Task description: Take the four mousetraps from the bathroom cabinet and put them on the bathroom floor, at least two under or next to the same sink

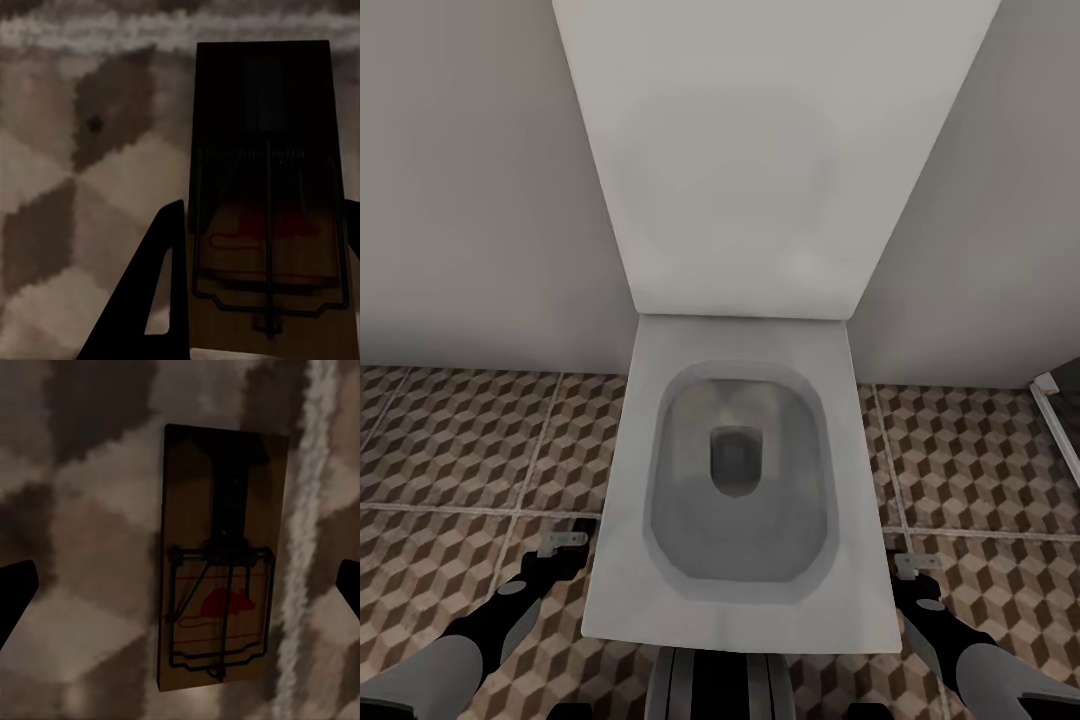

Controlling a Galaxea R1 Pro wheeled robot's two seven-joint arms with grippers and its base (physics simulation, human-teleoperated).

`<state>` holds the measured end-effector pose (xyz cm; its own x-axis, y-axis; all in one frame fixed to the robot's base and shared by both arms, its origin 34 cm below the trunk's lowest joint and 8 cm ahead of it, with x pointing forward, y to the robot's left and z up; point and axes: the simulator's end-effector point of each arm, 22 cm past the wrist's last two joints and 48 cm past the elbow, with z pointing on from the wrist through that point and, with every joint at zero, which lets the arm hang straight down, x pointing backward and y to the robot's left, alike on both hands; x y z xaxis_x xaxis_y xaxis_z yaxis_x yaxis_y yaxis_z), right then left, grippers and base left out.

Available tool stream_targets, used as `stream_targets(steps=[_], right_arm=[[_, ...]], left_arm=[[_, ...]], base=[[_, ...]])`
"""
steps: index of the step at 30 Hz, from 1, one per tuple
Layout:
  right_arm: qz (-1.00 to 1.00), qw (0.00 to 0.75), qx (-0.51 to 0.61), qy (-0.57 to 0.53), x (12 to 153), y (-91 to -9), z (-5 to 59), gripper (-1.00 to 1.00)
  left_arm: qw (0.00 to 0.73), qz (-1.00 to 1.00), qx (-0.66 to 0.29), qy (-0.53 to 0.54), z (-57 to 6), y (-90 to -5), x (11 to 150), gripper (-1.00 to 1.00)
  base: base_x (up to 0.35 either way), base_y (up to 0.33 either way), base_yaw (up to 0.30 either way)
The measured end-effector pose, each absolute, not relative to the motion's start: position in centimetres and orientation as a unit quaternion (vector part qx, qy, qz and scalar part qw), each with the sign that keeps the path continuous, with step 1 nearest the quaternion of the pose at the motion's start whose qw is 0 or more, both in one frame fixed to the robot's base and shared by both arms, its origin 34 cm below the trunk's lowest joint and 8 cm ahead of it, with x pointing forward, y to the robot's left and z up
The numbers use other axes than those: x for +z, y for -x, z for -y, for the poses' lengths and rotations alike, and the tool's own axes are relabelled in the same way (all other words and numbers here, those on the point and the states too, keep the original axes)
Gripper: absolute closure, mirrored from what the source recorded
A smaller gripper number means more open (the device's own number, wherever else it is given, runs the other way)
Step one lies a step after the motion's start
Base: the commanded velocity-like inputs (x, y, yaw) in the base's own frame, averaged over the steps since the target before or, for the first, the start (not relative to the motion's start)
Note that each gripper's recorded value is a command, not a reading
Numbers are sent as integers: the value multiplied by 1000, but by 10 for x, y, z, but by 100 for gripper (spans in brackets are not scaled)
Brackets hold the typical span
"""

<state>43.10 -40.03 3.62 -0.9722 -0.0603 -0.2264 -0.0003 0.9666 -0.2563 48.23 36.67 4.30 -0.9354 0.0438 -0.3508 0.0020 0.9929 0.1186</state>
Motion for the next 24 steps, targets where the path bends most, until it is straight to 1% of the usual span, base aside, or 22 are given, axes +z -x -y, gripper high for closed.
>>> stream_targets(steps=[3, 4, 24], right_arm=[[-985, 117, -128, 15, 36, -431, 401, -100], [-985, 117, -129, 15, 36, -431, 401, -100], [-985, 117, -129, 15, 36, -430, 401, -100]], left_arm=[[179, -982, 58, -12, -367, -482, 43, 100], [179, -982, 58, -12, -367, -482, 43, -100], [176, -983, 57, -14, -363, -480, 42, -100]], base=[[0, 0, 0], [0, 0, 0], [0, 0, 0]])
